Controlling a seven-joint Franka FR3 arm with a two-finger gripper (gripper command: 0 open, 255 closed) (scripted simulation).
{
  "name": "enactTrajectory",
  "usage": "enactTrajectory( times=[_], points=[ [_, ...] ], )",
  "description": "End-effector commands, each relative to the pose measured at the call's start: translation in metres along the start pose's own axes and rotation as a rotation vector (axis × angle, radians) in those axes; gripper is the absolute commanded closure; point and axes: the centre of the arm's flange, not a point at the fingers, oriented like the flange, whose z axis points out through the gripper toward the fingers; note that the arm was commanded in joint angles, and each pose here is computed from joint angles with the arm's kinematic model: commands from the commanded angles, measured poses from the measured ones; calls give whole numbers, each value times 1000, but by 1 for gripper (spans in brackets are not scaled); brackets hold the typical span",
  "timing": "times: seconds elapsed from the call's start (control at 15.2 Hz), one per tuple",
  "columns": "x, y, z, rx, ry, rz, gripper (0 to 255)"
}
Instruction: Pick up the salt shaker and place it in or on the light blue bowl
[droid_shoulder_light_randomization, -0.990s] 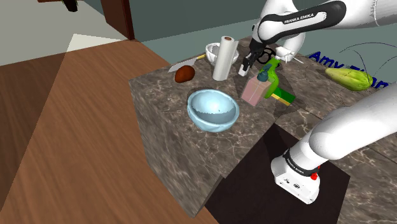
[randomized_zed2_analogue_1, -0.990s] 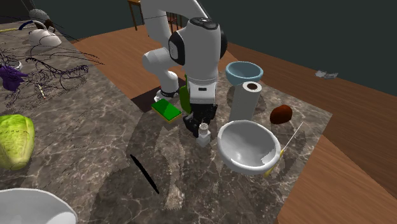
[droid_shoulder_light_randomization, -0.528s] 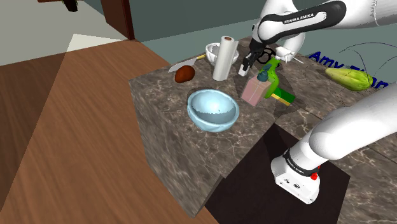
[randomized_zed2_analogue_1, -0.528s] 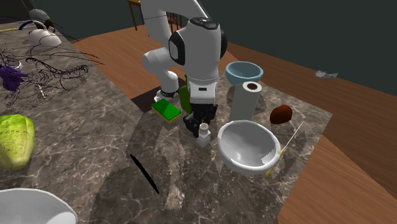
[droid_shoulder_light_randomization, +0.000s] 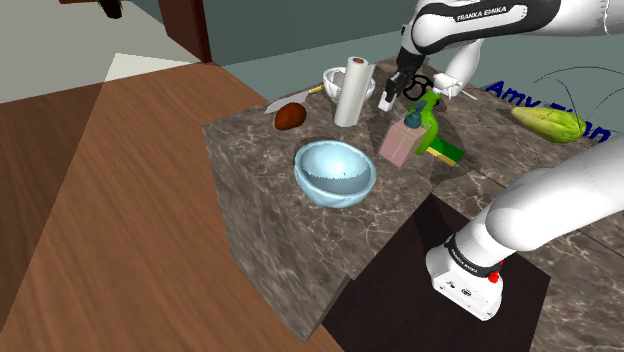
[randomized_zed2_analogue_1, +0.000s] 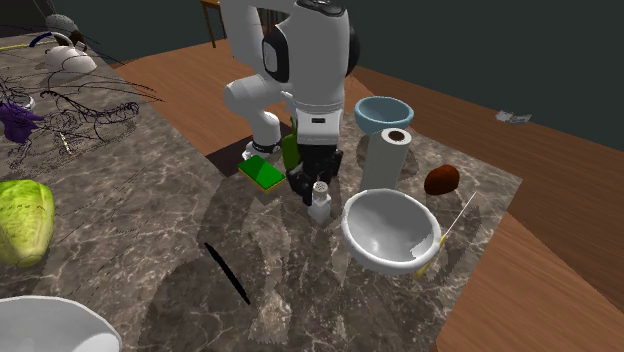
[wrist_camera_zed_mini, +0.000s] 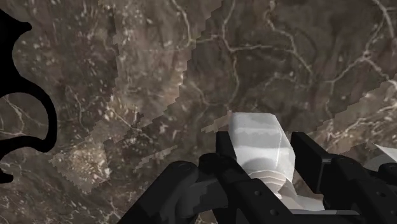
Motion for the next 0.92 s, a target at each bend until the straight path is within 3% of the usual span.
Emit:
enactTrajectory(
  times=[0.0, 0.86],
  points=[
    [1, 1, -11, 0, 0, 0, 255],
    [7, 9, -79, 0, 0, 0, 255]
  ],
)
